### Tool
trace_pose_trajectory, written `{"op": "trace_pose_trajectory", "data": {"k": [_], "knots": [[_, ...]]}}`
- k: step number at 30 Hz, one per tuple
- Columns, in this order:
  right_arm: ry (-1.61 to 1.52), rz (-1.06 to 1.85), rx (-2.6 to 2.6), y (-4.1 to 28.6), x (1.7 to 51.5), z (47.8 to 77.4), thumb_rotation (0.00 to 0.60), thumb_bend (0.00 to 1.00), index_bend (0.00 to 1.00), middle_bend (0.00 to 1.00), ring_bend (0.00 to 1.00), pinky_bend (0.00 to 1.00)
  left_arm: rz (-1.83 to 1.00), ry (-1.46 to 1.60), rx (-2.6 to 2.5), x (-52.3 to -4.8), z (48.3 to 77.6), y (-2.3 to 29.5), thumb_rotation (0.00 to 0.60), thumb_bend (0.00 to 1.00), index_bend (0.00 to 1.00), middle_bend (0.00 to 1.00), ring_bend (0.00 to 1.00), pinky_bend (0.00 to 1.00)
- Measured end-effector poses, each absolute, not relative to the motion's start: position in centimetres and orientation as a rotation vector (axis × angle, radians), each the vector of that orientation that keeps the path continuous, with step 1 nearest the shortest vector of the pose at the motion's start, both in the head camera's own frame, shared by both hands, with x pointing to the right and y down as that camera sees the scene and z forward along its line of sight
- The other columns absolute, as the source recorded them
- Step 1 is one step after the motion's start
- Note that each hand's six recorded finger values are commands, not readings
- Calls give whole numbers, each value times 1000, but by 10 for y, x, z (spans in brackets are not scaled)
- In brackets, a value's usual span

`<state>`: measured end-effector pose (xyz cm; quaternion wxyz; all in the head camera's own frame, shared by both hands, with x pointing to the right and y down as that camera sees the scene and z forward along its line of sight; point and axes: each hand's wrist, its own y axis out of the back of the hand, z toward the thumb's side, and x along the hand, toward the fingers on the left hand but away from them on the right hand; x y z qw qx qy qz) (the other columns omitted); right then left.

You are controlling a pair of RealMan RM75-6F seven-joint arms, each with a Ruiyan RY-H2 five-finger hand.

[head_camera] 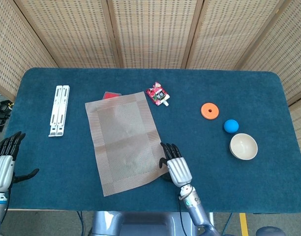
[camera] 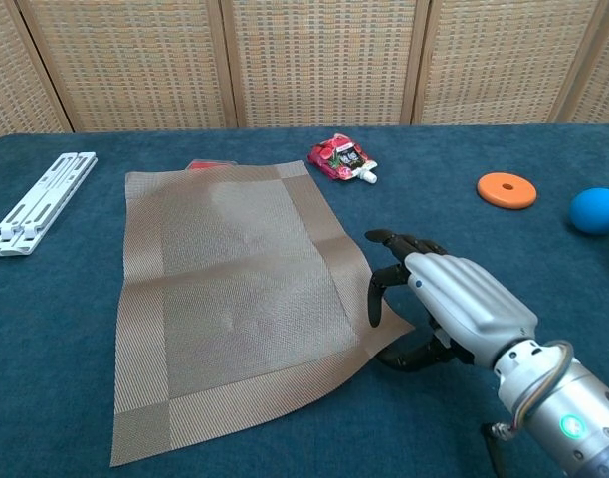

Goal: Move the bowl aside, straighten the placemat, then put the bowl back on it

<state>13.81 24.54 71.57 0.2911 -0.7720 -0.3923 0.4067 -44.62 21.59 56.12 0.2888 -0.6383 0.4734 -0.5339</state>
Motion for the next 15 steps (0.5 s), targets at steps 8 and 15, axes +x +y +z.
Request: {"op": "trace_pose_trajectory", "data": {"k": [8,15], "knots": [[-1061,1069,-2061,246,138,711,600,514,629,123,0,15,-1425,1263,-1706,-446,562,216,600,52,0,0,0,0],[-1071,1051,-2059,245,139,706,600,527,673,143,0,16,-1425,1263,-1709,-445,562,216,600,52,0,0,0,0]]}}
